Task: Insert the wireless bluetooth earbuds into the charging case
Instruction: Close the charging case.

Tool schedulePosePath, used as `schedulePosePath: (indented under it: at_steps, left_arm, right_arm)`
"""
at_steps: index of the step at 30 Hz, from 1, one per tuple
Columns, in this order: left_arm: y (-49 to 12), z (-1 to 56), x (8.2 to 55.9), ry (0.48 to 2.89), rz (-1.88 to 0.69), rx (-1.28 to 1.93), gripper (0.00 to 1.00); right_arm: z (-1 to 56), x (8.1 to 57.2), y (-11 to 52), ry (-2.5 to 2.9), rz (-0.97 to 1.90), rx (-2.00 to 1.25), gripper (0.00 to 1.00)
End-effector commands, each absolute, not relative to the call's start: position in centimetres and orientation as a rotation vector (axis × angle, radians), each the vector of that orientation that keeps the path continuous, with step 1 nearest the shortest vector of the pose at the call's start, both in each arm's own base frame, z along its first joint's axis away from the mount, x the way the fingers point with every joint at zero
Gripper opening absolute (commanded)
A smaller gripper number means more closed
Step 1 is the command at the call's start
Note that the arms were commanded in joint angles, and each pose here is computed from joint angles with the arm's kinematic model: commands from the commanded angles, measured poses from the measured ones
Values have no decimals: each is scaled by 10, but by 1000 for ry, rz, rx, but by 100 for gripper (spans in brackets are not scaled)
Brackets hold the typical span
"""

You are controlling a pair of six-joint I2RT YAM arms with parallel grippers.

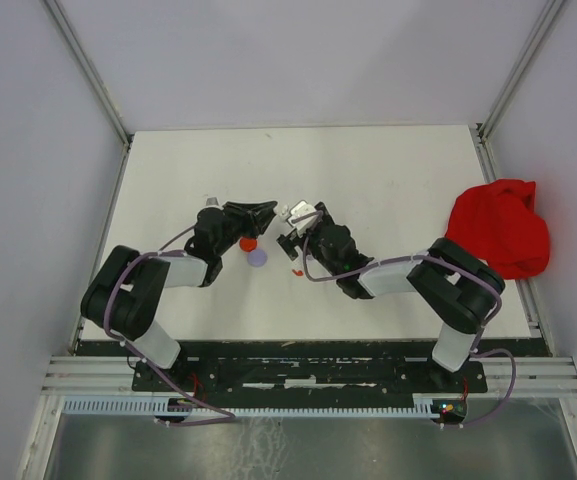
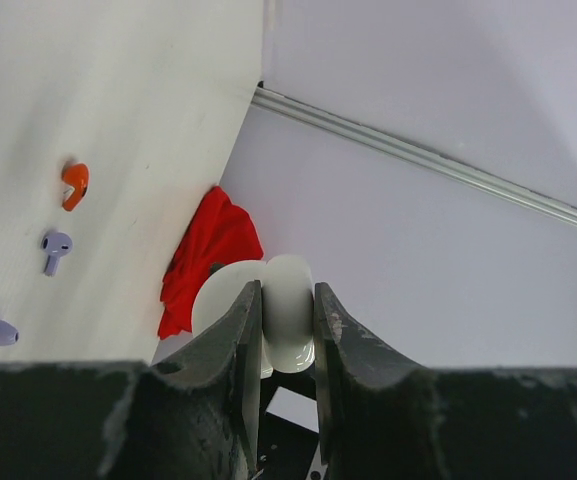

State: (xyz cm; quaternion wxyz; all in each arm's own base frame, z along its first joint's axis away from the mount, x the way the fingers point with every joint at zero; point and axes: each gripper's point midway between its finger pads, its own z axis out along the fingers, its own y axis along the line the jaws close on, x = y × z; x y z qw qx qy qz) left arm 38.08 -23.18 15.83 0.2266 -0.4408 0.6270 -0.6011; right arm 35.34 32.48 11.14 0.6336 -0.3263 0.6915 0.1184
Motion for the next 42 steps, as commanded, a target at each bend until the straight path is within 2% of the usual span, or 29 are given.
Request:
schedulePosePath:
  at_steps: [1, 12, 33, 42]
  left_arm:
    - [-229, 167, 385, 1712, -1607, -1211, 3]
    - [-236, 165, 380, 1747, -1628, -1198, 3]
    - [-237, 150, 377, 1791, -1604, -1193, 3]
    - [-250, 134, 419, 1839, -1513, -1019, 3]
  right_arm:
    - [154, 372, 345, 1453, 293, -640, 98]
    - [152, 391, 345, 1462, 203, -600, 98]
    - [155, 388, 276, 1472, -79, -509, 99]
    - [163, 365, 228, 1649, -91, -409, 99]
